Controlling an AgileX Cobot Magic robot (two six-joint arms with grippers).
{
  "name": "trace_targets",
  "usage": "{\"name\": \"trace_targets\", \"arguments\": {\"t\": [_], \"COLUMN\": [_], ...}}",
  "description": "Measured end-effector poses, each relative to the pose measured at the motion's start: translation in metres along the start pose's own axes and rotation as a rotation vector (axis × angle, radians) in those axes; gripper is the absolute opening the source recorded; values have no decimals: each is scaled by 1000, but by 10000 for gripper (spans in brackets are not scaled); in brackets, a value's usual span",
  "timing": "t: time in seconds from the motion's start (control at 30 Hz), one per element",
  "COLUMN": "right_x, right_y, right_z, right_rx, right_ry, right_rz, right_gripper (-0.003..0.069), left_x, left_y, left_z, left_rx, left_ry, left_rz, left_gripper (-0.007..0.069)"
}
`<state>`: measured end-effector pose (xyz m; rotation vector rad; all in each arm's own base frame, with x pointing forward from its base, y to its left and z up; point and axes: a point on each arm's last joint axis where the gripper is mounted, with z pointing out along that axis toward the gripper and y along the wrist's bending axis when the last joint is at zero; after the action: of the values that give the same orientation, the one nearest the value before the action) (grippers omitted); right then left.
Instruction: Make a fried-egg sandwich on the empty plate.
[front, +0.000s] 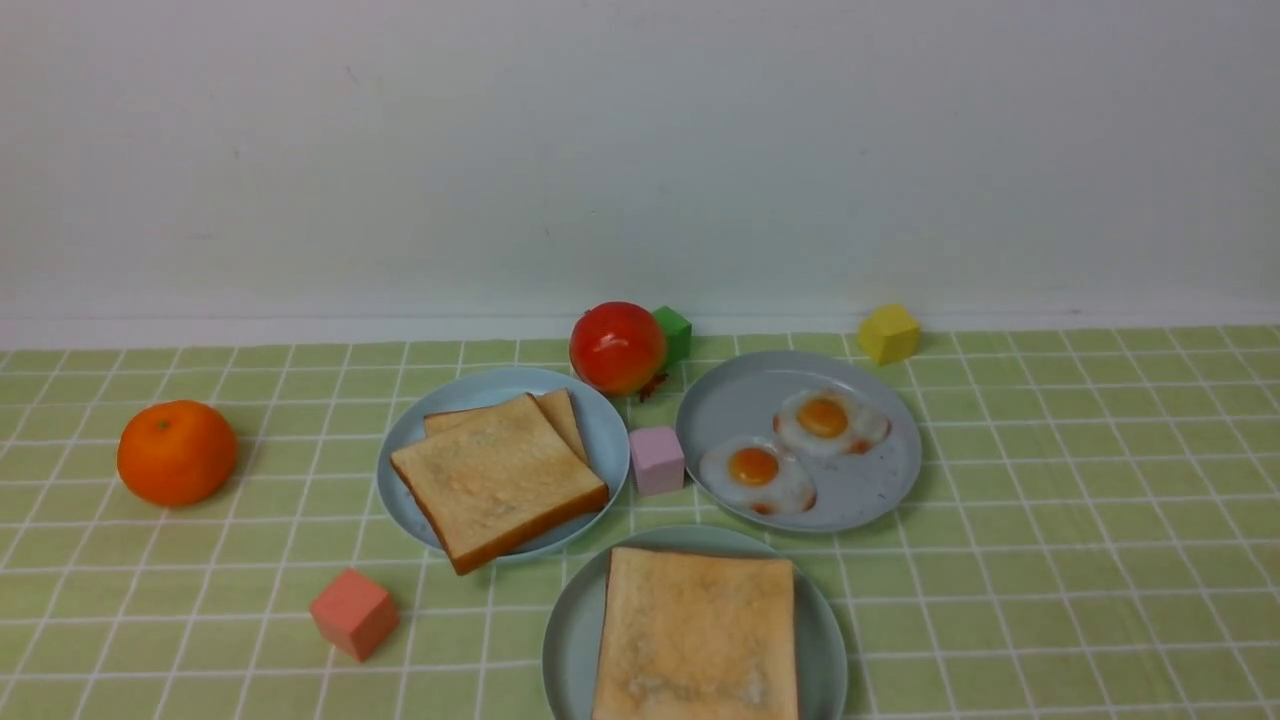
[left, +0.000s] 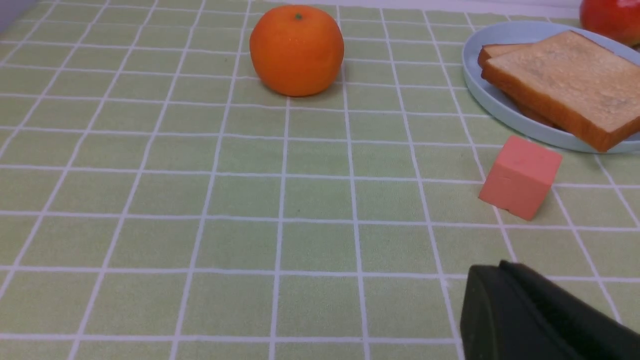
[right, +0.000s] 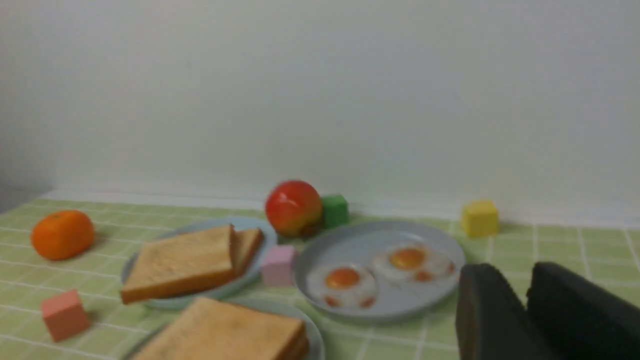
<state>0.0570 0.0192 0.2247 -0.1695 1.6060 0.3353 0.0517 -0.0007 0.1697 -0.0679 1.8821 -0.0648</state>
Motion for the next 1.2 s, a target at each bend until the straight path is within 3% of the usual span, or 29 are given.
{"name": "trace_targets", "arguments": {"t": [0.17,0.3,1.2], "right_x": [26,50,50], "right_y": [-11,-17,-16], "right_z": [-8,-8,-7], "right_rx": [167,222,222], "right_ry": [191,262,249], "right_rz": [33,58,78], "right_gripper": [162,169,211], "left_x": [0,0,0], "left_y": [0,0,0], "left_z": [0,0,0], "left_rx": [0,0,0], "left_ry": [0,-1,-2], "left_rz": [0,0,0], "left_gripper": [5,8,31]}}
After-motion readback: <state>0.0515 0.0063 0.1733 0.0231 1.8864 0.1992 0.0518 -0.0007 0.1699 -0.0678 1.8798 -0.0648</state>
